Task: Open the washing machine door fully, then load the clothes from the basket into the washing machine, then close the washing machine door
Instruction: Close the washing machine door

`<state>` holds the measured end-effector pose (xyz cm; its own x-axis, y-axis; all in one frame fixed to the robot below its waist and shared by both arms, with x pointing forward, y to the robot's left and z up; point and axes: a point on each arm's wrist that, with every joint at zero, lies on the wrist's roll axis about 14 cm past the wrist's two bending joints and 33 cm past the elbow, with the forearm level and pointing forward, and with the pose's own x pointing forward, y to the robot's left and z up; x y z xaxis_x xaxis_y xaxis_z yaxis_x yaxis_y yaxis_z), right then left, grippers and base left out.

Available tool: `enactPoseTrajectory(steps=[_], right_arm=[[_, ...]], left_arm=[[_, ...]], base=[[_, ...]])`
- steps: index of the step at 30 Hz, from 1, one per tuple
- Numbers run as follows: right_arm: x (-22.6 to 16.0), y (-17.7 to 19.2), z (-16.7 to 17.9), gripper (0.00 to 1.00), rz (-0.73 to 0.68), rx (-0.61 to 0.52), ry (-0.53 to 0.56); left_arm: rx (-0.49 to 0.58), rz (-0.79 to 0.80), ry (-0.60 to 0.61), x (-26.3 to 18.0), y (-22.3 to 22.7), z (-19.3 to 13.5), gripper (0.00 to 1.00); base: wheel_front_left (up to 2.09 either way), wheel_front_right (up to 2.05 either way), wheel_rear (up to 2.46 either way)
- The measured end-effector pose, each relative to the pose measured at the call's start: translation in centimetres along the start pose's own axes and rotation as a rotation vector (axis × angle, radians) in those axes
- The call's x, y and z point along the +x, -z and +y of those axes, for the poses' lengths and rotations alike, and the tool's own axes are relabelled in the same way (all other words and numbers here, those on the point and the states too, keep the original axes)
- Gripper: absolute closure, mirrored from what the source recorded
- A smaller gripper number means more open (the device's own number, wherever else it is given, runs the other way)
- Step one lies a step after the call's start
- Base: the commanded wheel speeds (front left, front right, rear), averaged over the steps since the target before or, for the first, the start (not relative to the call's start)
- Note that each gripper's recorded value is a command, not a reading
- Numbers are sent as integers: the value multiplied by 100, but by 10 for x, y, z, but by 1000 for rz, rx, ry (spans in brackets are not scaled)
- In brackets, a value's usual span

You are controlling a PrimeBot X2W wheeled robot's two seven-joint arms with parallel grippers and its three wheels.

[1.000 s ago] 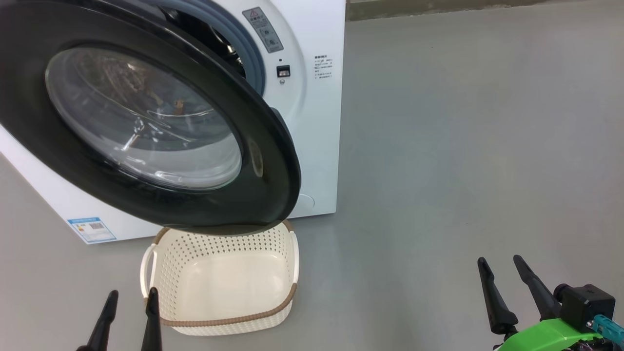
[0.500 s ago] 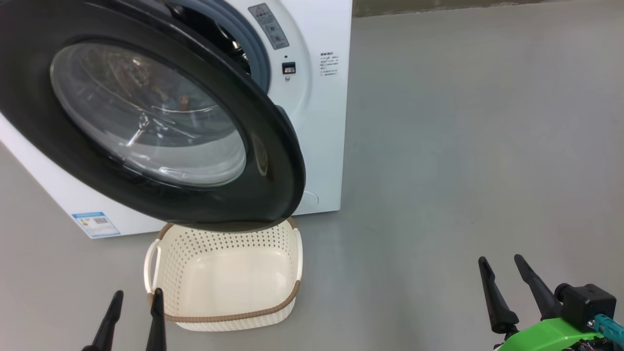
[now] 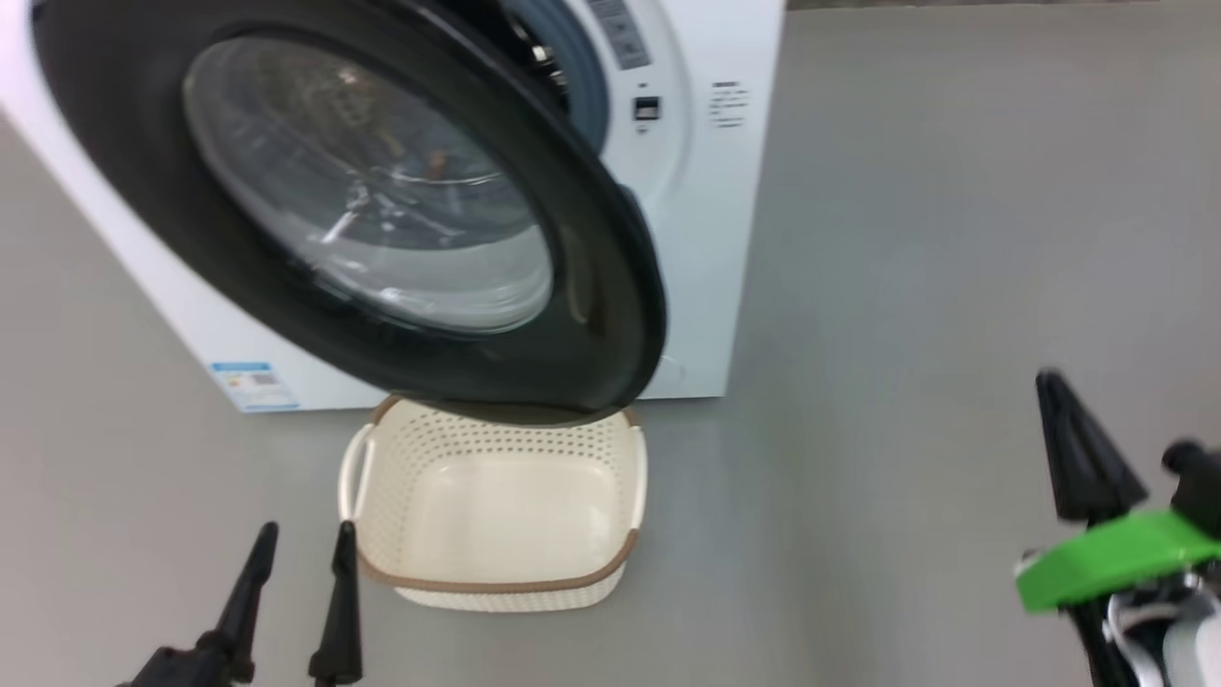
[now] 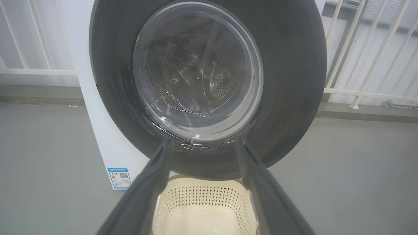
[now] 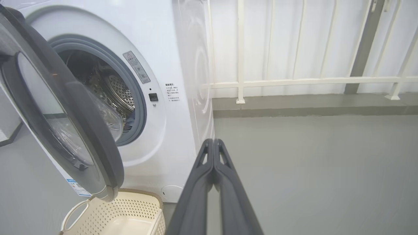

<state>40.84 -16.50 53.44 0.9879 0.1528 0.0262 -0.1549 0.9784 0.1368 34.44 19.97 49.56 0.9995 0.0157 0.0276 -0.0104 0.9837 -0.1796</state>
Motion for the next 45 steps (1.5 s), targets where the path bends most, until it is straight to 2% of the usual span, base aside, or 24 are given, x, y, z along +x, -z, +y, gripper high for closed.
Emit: enactPoseTrajectory(steps=[7,15,24,28,33,38,45], right_arm=[[39,-24,39,100,-65,-23,-134],[67,-27,117,100,-64,-7,-360],[62,-17,219,100,-16,17,-647],[57,-11,252,100,9,20,-745],[68,3,266,100,63,31,-773],[85,24,267,100,124,20,-757],[104,30,260,100,139,35,-713]], left_arm=[[0,-6,-7,-4,-1,1,0],[2,-30,-80,-20,-9,21,0],[-7,-61,-156,-40,-17,39,0],[-10,-64,-187,-47,-18,46,0],[-12,-57,-211,-51,-16,50,0],[-8,-56,-231,-53,-16,55,0],[-21,-45,-238,-55,-12,55,0]], base=[[0,0,0],[0,0,0],[0,0,0],[0,0,0],[0,0,0],[0,0,0],[0,0,0]])
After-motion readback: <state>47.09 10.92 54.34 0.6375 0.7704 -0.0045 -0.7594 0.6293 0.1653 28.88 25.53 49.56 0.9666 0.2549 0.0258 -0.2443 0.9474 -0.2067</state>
